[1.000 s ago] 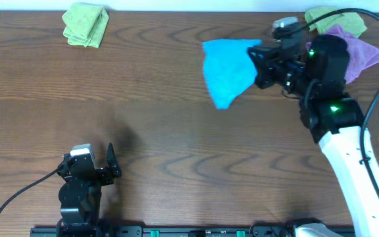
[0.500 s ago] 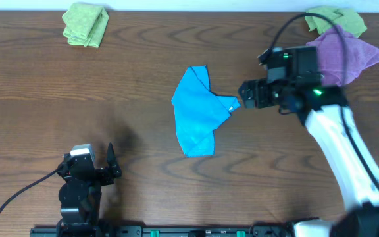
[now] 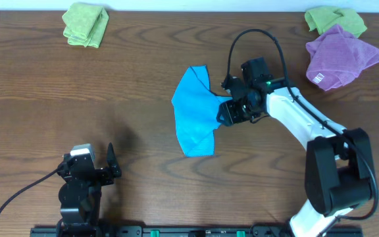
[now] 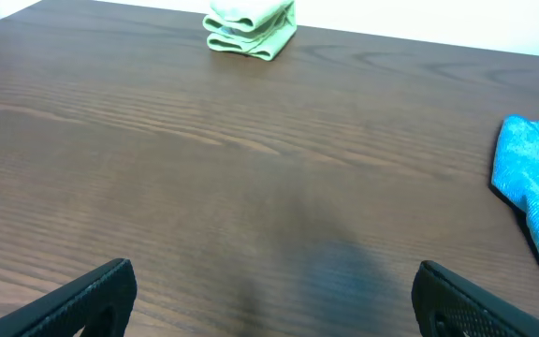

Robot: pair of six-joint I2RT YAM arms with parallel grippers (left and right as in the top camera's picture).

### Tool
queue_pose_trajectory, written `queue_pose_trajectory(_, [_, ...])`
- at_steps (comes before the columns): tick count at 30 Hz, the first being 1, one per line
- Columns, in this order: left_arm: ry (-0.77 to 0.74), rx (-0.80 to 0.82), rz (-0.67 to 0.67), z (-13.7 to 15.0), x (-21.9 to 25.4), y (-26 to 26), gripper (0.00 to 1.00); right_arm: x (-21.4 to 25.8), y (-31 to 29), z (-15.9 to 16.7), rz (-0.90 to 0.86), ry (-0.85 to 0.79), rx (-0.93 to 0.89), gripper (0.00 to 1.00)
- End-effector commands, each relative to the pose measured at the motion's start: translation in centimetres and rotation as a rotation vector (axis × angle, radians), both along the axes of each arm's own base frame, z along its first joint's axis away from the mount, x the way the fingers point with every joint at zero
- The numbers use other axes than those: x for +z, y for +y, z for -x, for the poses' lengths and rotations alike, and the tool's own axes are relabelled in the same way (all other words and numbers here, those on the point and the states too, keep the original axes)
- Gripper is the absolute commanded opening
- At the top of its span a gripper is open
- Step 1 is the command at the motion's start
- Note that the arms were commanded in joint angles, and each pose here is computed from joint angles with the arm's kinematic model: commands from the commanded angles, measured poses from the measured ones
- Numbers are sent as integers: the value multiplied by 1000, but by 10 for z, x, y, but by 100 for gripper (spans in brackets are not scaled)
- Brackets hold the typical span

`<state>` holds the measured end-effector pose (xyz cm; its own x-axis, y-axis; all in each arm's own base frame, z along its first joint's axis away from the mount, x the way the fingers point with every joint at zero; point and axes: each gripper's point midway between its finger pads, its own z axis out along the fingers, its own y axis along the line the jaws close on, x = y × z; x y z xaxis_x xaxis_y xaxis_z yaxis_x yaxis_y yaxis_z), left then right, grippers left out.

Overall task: Fold the cloth
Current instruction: 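Lift the blue cloth with the right gripper and drag it toward center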

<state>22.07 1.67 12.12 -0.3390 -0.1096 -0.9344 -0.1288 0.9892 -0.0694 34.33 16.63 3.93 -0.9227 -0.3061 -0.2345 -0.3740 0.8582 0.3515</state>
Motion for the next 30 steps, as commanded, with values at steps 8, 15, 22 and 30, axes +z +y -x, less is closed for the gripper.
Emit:
queue_pose_trajectory(8, [20, 17, -23, 1, -9, 5, 95, -15, -6, 5, 57, -7, 52, 57])
queue_pose_trajectory(15, [20, 17, -23, 1, -9, 5, 95, -30, -3, -6, 53, -28, 51, 56])
queue_pose_trajectory(22, [20, 17, -23, 1, -9, 5, 95, -31, -1, -12, 48, -46, 46, 7])
queue_pose_trajectory(30, [20, 17, -23, 1, -9, 5, 95, -19, 4, -19, 21, -50, 25, 1])
